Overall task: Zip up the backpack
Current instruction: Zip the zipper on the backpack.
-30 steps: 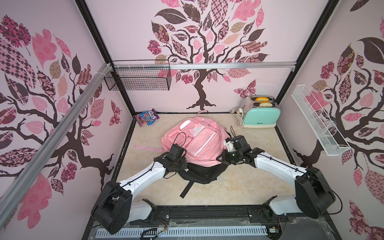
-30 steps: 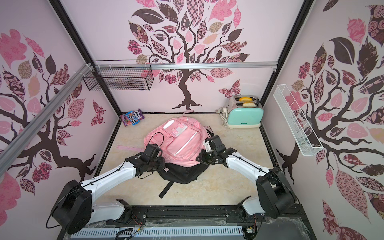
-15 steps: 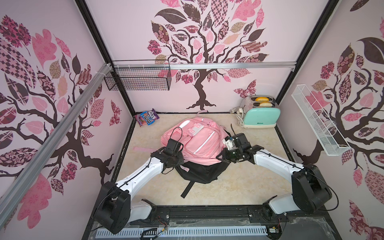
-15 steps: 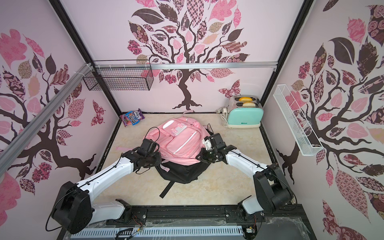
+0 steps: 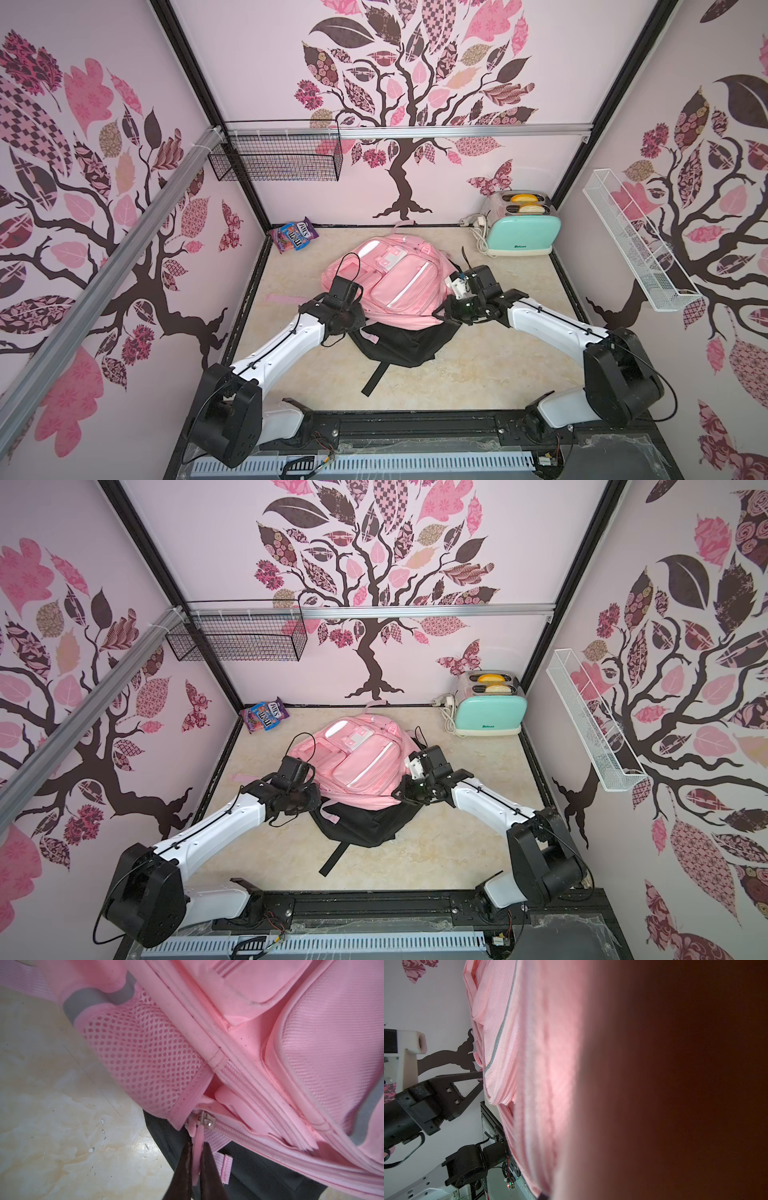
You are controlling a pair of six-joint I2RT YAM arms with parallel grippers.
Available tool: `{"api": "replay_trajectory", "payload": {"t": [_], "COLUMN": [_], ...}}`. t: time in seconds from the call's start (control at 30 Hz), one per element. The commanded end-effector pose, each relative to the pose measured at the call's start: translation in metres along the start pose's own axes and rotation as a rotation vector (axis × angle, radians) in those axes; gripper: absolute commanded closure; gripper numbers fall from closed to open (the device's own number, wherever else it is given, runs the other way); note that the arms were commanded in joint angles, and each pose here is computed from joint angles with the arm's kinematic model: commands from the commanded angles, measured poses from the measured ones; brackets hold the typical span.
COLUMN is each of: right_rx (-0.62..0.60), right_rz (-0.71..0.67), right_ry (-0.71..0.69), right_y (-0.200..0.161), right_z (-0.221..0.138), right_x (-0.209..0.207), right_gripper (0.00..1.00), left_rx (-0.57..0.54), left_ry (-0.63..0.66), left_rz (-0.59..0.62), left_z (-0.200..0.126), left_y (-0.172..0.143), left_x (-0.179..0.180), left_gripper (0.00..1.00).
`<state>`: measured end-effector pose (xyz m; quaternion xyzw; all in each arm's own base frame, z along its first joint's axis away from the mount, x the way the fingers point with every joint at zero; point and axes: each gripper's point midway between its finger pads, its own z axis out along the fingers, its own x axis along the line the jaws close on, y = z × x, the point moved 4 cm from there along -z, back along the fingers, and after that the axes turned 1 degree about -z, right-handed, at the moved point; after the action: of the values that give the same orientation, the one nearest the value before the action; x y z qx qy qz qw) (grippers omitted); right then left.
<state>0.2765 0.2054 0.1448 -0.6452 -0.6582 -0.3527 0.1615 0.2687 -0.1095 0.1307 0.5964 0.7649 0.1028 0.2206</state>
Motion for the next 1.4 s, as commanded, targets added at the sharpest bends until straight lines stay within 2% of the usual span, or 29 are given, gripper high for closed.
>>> {"api": "replay_trajectory", "payload": {"t": [0.0, 0.07, 0.13, 0.17, 0.37, 0.5, 0.6, 0.7, 0.8, 0.83, 0.9, 0.93, 0.97, 1.0, 1.07, 1.17, 1.2, 1.3, 1.37], "right_rx": [-0.017, -0.033, -0.051, -0.063, -0.233, -0.403, -0.534, -0.656, -0.78, -0.829, -0.91, -0.956, -0.989, -1.022, -1.066, -1.087, -1.095, -1.108, -1.104], "right_rz": [0.041, 0.032, 0.029, 0.023, -0.033, -0.031, 0.017, 0.019, -0.124, -0.131, -0.16, -0.17, -0.167, -0.175, -0.244, -0.456, -0.486, -0.453, -0.444], "right_ry": [-0.097, -0.064, -0.065, -0.062, -0.011, -0.122, -0.279, -0.37, -0.304, -0.312, -0.31, -0.315, -0.333, -0.366, -0.408, -0.456, -0.496, -0.564, -0.584], "right_y": [0.005, 0.008, 0.012, 0.014, 0.028, 0.037, 0.04, 0.037, 0.036, 0.035, 0.035, 0.035, 0.034, 0.034, 0.036, 0.042, 0.044, 0.05, 0.054], "right_z": [-0.014, -0.019, -0.026, -0.03, -0.079, -0.123, -0.157, -0.184, -0.191, -0.196, -0.2, -0.202, -0.204, -0.206, -0.205, -0.191, -0.187, -0.176, -0.169], "right_x": [-0.025, -0.017, -0.012, -0.008, 0.028, 0.034, 0.024, 0.015, 0.021, 0.017, 0.014, 0.01, 0.006, 0.0, -0.005, -0.006, -0.011, -0.03, -0.036], "right_gripper": [0.84, 0.64, 0.1, 0.01, 0.01, 0.01, 0.01, 0.01, 0.01, 0.01, 0.01, 0.01, 0.01, 0.01, 0.01, 0.01, 0.01, 0.01, 0.01], "left_rx": [-0.105, -0.134, -0.168, -0.186, -0.263, -0.327, -0.431, -0.531, -0.632, -0.679, -0.744, -0.806, -0.847, -0.887, -0.883, -0.757, -0.701, -0.595, -0.564], "left_ry": [0.267, 0.239, 0.222, 0.208, 0.132, 0.048, -0.028, -0.087, -0.078, -0.087, -0.158, -0.23, -0.272, -0.293, -0.261, -0.18, -0.16, -0.157, -0.128], "left_rz": [-0.082, -0.094, -0.1, -0.106, -0.118, -0.12, -0.135, -0.148, -0.188, -0.194, -0.128, -0.038, 0.003, -0.013, -0.012, 0.084, 0.137, 0.191, 0.227], "left_z": [-0.004, -0.006, -0.012, -0.016, -0.043, -0.066, -0.091, -0.112, -0.137, -0.144, -0.15, -0.153, -0.152, -0.155, -0.149, -0.122, -0.109, -0.075, -0.059], "left_y": [0.02, 0.024, 0.03, 0.034, 0.051, 0.057, 0.059, 0.057, 0.051, 0.05, 0.048, 0.049, 0.048, 0.048, 0.051, 0.062, 0.066, 0.08, 0.088], "left_x": [0.051, 0.048, 0.045, 0.043, 0.031, 0.025, 0.025, 0.029, 0.045, 0.049, 0.044, 0.034, 0.029, 0.031, 0.032, 0.02, 0.013, -0.006, -0.012], "left_gripper": [0.59, 0.02, 0.02, 0.02, 0.02, 0.02, 0.02, 0.02, 0.02, 0.02, 0.02, 0.02, 0.02, 0.02, 0.02, 0.02, 0.02, 0.02, 0.02]}}
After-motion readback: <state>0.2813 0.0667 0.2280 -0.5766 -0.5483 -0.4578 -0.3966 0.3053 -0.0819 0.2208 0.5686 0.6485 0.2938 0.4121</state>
